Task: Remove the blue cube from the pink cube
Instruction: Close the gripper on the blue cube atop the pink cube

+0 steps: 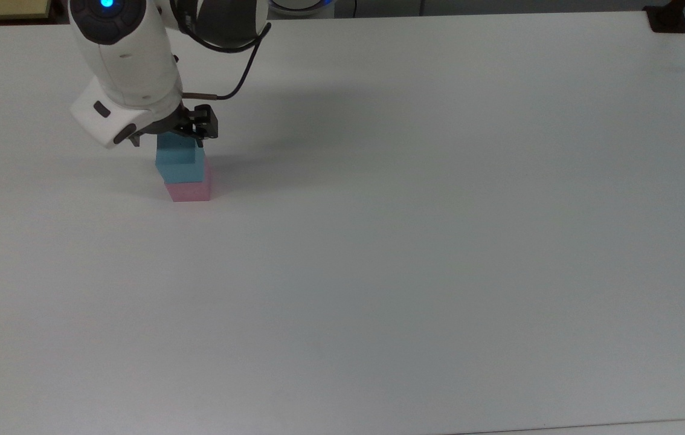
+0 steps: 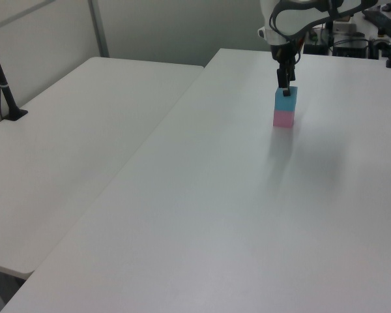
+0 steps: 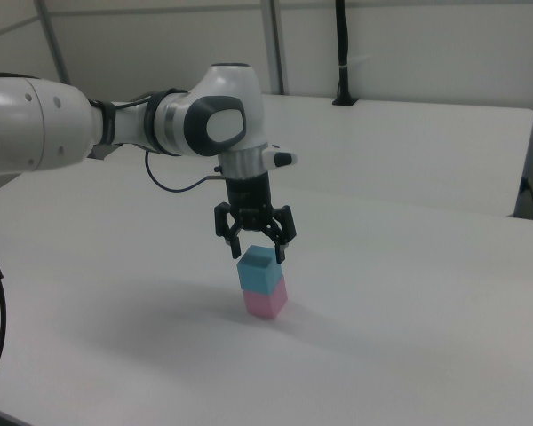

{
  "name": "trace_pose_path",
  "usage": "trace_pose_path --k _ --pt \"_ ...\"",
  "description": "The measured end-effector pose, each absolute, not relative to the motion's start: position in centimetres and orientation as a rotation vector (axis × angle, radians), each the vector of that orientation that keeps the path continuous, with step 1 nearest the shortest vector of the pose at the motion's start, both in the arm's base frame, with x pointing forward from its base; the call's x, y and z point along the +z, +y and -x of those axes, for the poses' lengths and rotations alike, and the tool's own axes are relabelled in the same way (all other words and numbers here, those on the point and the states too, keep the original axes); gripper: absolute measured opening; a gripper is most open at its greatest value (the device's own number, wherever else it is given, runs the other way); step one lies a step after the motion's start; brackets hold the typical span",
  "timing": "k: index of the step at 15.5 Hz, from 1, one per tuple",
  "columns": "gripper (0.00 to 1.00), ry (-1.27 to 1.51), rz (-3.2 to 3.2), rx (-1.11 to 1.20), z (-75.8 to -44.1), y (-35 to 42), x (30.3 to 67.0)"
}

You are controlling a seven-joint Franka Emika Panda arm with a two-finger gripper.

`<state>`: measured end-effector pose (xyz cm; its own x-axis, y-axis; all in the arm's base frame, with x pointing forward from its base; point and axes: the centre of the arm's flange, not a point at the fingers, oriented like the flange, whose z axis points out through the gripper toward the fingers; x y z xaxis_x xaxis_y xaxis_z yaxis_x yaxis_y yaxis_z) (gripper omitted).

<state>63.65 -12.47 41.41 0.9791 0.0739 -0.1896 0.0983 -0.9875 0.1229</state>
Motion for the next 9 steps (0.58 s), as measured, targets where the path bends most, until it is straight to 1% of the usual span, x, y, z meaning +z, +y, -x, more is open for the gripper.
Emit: trace_pose_path --k 6,7,9 --pt "1.00 0.157 -2.992 -0.289 -63.7 -11.6 39.9" --pt "0.95 0.158 -2.992 -0.285 -63.7 -11.6 39.6" --pt "0.72 0.163 -2.992 -0.277 -63.6 -11.6 39.1"
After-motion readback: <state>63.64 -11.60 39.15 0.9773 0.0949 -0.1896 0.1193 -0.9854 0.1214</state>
